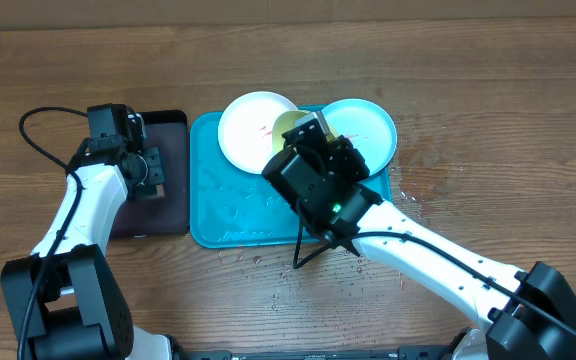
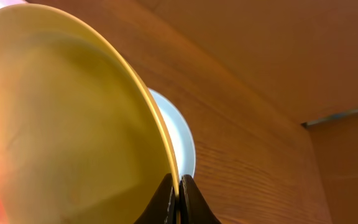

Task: Clean dirty plates on tray and stack at the side
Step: 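Lift the yellow plate upright with the right gripper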

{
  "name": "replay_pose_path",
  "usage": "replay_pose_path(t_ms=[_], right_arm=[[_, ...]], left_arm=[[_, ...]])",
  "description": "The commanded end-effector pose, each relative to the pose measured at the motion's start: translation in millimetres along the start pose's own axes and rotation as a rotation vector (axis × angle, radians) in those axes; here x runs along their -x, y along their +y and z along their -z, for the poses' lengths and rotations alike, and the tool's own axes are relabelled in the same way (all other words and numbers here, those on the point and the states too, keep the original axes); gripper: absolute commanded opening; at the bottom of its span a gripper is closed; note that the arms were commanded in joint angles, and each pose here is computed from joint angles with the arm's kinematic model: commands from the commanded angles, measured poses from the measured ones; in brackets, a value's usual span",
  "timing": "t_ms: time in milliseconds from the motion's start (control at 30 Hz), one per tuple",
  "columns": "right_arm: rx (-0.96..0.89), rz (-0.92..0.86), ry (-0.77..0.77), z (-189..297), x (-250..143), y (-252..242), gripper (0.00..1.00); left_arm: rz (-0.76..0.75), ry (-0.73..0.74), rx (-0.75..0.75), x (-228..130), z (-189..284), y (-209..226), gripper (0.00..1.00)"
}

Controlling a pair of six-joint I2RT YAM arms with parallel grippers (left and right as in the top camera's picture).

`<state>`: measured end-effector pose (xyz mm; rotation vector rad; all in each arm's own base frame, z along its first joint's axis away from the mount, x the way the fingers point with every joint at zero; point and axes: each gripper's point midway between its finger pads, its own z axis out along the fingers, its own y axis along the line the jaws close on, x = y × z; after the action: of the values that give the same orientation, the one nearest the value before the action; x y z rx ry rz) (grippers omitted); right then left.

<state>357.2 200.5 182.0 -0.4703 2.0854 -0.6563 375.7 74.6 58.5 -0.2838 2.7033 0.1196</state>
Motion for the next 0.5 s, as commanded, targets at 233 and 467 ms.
replay_pose_path(t_ms=[233, 467], right_arm=[[-0.165, -0.061, -0.068, 16, 22, -36, 0.04], [-0.151, -0.055, -0.085, 22, 25, -29, 0.04]], left_arm=[[0.006, 0.009, -0.031, -3, -3, -6, 0.46], [0.006, 0.014, -0.054, -4, -2, -10, 0.50]])
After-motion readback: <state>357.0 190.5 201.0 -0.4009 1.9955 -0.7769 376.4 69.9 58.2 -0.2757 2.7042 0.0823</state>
